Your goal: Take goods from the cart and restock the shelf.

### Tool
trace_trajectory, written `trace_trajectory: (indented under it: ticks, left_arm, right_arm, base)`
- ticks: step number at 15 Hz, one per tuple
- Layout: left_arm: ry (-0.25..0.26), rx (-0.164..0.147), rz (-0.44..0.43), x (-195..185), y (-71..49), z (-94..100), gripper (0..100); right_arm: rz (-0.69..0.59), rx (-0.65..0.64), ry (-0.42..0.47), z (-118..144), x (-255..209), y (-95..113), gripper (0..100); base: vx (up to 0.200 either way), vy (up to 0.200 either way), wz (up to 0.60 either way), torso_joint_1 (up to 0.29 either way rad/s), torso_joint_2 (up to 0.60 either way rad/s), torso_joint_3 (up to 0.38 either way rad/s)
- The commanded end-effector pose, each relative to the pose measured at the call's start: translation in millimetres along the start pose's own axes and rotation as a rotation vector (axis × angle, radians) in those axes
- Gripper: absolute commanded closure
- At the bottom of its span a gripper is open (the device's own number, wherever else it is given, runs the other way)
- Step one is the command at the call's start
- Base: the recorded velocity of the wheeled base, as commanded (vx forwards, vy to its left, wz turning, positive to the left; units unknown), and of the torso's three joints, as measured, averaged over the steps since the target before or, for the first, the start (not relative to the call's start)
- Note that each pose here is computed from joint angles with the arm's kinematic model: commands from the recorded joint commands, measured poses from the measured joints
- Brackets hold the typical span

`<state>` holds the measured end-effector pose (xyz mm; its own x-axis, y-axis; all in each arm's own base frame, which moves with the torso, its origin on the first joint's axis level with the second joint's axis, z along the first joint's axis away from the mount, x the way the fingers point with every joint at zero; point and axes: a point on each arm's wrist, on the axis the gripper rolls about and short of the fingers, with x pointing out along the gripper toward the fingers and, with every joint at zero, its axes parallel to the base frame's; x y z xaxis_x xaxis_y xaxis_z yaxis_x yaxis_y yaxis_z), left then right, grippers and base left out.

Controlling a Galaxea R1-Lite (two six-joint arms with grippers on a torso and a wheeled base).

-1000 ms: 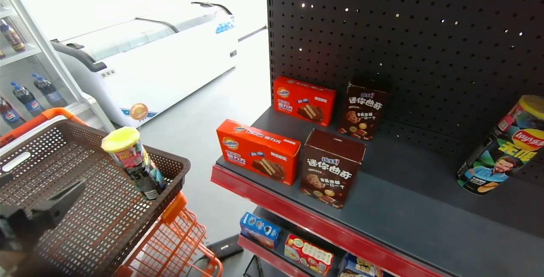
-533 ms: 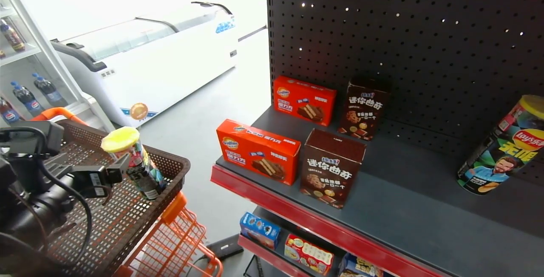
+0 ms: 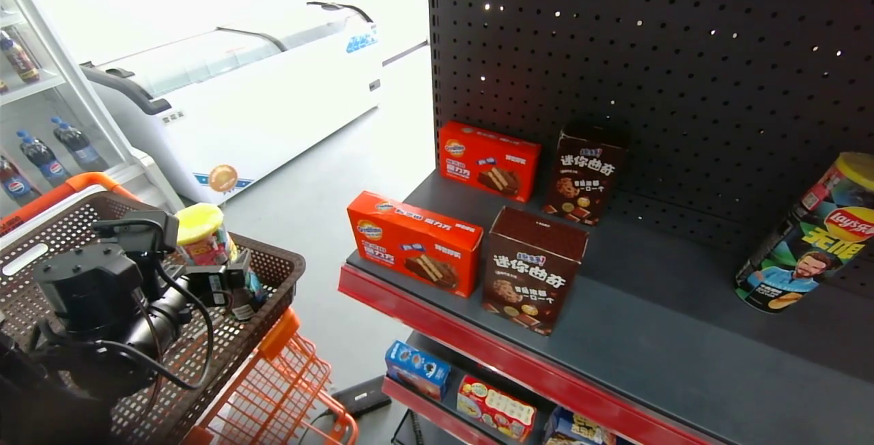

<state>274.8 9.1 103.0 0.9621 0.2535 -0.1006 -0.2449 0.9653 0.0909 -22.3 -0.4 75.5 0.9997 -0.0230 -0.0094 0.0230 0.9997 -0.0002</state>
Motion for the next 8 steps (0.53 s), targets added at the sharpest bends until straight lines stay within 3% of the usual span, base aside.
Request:
trace_trajectory:
  ticks: [1, 5, 8]
  left_arm:
    - [0.035, 0.006, 0.016, 22, -1.6, -14.2, 0]
    - [0.033, -0.001, 0.062, 46, 7.8, -20.7, 0]
    - [0.044, -0.001, 0.064, 55, 6.7, -27.6, 0]
  right_arm:
    - [0.0, 0.0, 0.001, 0, 0, 0, 0]
    - [0.0, 0.0, 0.001, 0, 0, 0, 0]
    - [0.0, 0.0, 0.001, 0, 0, 0, 0]
  base:
    - [0.0, 0.0, 0.0, 0.0, 0.0, 0.0]
    - [0.0, 0.0, 0.0, 0.0, 0.0, 0.0]
    - [0.0, 0.0, 0.0, 0.0, 0.0, 0.0]
